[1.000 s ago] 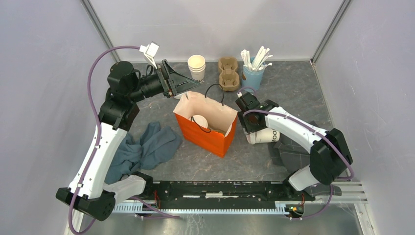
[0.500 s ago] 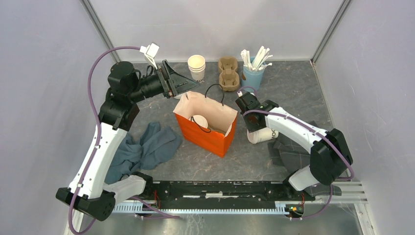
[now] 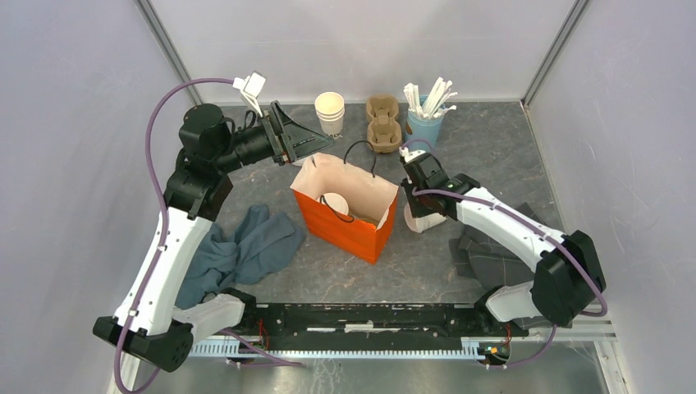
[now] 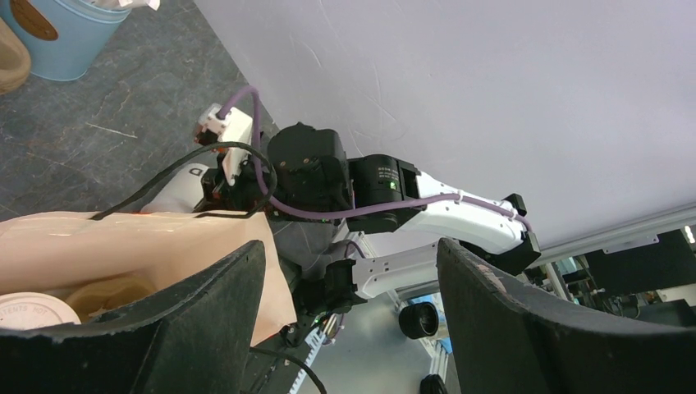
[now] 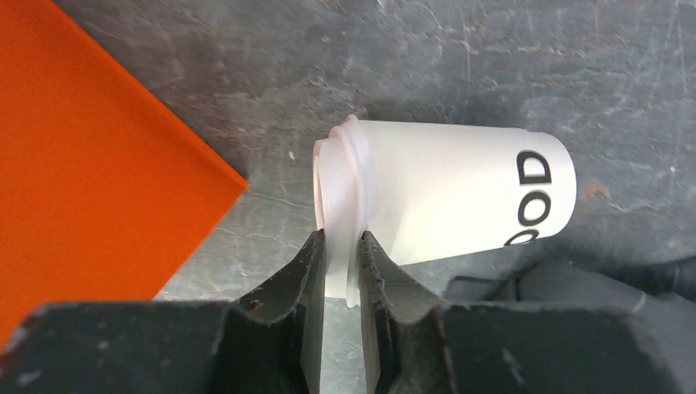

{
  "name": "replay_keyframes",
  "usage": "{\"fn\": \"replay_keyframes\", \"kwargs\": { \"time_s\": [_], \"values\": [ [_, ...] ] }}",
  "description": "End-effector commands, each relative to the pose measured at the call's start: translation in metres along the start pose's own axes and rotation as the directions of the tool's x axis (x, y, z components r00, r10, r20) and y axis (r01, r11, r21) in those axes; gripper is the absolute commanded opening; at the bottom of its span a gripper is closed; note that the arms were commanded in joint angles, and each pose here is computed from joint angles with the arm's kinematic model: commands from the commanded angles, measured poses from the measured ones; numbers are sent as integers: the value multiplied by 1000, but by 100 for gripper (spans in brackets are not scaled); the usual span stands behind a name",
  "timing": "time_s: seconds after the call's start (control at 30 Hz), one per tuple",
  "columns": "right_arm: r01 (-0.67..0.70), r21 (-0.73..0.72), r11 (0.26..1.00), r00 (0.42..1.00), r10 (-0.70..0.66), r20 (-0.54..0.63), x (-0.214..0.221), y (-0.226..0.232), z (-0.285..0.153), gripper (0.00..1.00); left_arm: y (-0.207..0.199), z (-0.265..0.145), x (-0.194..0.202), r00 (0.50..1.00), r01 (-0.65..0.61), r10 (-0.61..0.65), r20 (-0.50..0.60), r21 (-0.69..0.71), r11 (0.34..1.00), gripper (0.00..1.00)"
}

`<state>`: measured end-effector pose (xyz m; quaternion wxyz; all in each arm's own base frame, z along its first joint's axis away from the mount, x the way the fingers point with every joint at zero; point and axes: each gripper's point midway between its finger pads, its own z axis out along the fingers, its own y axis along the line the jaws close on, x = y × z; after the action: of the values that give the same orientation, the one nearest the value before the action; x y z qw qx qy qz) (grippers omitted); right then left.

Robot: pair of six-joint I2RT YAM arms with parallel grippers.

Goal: Pack the takeout coffee
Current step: Pick up the cup lid from the coffee cup.

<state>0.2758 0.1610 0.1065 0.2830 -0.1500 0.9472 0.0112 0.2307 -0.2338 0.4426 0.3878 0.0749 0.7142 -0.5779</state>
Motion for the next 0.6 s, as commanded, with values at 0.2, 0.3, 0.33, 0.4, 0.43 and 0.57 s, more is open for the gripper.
{"fn": "replay_keyframes", "kwargs": {
  "time_s": [0.2,0.3,0.33,0.4,0.43,0.57],
  "values": [
    [-204,-305,930,961,250,120,-46,4,-7,11,-14,-8,-6,997,-72,72,35,22,997,83],
    [-238,-332,913,945,296,136,-61,-6,-14,11,-14,-7,-7,997,-68,67,36,21,997,83],
    [-238,-334,912,942,300,150,-69,-10,-19,11,-11,-6,-7,997,-66,65,35,11,998,83],
    [-227,-348,910,933,306,192,-89,-17,-32,11,-6,-3,-11,998,-58,59,36,-15,998,83],
    [-218,-366,905,927,309,214,-99,-18,-40,11,-4,0,-13,998,-54,54,33,-18,998,83],
    [-156,-481,863,861,357,361,-165,-17,-88,9,-3,14,-31,999,-33,34,38,-27,999,82]
  ]
}}
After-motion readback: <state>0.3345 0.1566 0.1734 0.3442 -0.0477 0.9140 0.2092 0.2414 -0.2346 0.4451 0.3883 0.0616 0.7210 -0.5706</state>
